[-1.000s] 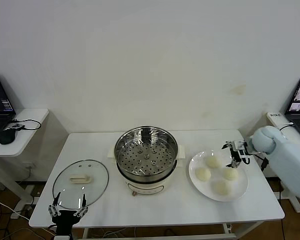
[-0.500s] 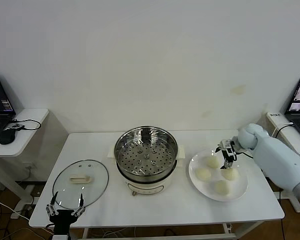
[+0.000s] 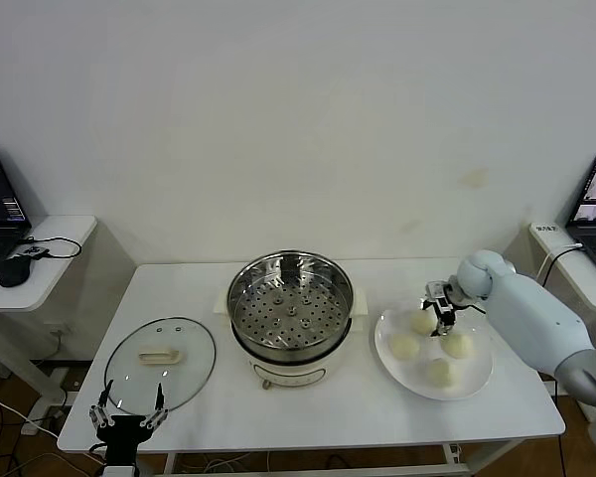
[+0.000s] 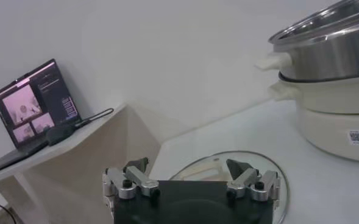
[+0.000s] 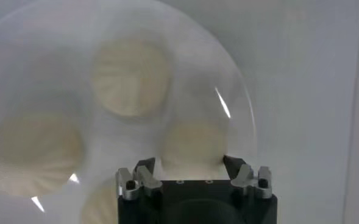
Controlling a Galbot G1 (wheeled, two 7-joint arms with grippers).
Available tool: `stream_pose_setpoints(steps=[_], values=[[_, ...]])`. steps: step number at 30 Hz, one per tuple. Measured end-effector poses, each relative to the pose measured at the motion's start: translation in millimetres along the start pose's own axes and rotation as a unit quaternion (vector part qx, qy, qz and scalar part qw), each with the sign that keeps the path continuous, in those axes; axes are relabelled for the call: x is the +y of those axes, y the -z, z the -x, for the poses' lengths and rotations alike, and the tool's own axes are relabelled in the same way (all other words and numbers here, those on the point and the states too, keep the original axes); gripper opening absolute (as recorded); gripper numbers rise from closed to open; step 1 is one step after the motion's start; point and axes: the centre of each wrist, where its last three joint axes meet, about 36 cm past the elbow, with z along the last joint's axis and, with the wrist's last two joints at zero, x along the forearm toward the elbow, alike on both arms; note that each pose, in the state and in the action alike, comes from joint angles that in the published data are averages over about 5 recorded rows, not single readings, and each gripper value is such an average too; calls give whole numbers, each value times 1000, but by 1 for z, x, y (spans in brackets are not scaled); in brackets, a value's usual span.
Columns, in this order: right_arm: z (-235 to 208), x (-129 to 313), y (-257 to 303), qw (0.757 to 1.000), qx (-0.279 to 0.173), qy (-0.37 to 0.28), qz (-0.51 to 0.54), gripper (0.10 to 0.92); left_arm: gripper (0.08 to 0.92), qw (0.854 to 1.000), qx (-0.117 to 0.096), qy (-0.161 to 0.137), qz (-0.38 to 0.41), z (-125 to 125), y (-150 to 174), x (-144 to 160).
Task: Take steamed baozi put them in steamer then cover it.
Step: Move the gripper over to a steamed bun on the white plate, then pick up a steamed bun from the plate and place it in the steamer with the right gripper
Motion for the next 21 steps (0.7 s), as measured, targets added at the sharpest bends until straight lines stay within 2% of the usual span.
stream_pose_setpoints(steps=[11,21], values=[[-27,-13,4,1000,-11,-9,-5,602,823,1000,-4,1,3,1,0,2],[-118,-47,27,997,-44,-52,-33,602,823,1000,-12,-1,4,2,3,3]])
